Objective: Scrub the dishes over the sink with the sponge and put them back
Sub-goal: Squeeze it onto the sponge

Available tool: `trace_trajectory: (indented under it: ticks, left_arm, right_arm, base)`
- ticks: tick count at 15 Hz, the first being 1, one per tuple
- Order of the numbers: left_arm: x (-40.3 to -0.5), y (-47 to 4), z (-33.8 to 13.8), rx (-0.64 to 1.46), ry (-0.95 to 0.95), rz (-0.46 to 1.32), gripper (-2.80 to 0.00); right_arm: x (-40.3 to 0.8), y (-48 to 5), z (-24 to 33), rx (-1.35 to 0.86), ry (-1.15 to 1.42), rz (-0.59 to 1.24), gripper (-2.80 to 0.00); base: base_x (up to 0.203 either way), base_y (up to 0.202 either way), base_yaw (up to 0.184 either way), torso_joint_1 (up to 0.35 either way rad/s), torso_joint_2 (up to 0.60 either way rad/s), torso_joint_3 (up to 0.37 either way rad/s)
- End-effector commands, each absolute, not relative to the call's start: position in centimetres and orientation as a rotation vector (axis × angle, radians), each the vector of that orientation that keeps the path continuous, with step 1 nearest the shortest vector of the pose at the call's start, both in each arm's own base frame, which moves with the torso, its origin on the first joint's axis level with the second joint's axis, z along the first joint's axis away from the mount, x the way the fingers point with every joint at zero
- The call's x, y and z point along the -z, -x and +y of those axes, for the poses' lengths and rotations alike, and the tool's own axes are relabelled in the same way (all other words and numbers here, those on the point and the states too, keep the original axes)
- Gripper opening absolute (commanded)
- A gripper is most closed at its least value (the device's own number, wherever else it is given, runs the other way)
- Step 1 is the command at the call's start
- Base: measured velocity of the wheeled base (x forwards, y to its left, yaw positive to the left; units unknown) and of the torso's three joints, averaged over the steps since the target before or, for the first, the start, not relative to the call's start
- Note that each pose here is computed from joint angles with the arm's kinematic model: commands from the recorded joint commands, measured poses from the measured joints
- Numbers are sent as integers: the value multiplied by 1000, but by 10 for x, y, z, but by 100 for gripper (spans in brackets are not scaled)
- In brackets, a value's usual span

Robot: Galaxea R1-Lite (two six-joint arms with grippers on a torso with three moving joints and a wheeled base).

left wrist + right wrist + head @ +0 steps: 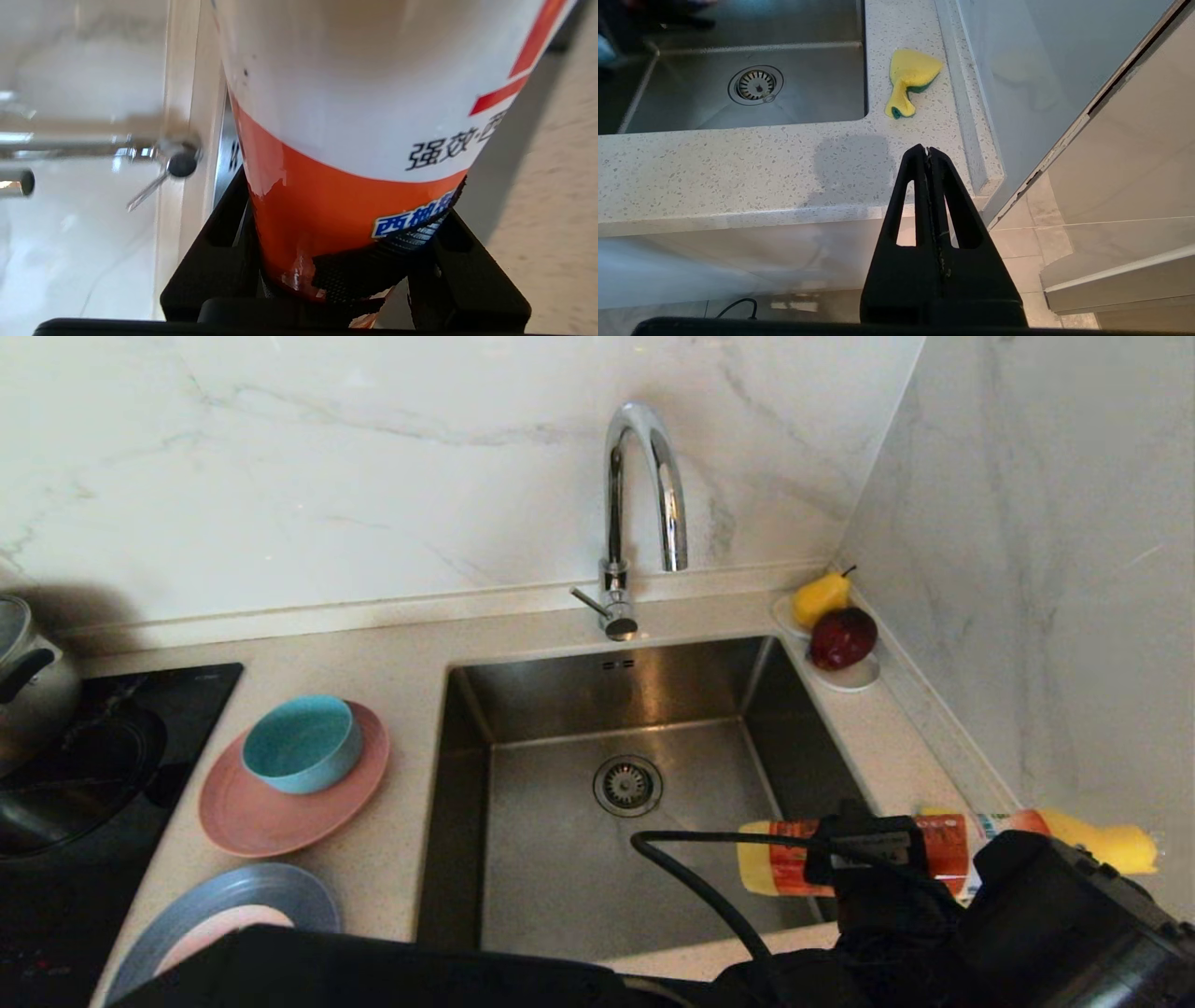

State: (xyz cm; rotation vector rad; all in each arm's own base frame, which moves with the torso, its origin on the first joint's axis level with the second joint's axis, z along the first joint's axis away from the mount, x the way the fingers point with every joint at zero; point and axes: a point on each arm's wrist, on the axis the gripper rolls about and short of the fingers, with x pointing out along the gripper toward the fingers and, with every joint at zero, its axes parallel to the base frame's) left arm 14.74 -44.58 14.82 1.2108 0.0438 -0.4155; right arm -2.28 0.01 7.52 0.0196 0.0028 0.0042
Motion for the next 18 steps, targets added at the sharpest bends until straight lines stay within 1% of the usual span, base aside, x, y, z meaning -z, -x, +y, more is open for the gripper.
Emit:
trace_trajectory:
  ticks: [1,9,14,18]
  left_arm:
    - [-129,-155,-450,392,-1252,73,-280]
    - [-95,-164,-461,398,-1325,112,-280]
    - [-83,-165,-461,408,-1394,142,-280]
    - [-78,-170,-464,352,-1450,166,-280]
  right_arm:
    - [-75,23,0,-5,-20,1,-280]
    - [-75,23,0,-6,-20,0,-280]
    - [-75,23,0,-6,-20,0,-280]
    - [-75,23,0,-6,-20,1,-280]
  base:
    - [0,0,0,0,0,0]
    - [0,0,0,0,0,0]
    - [0,0,0,0,0,0]
    - [0,0,0,0,0,0]
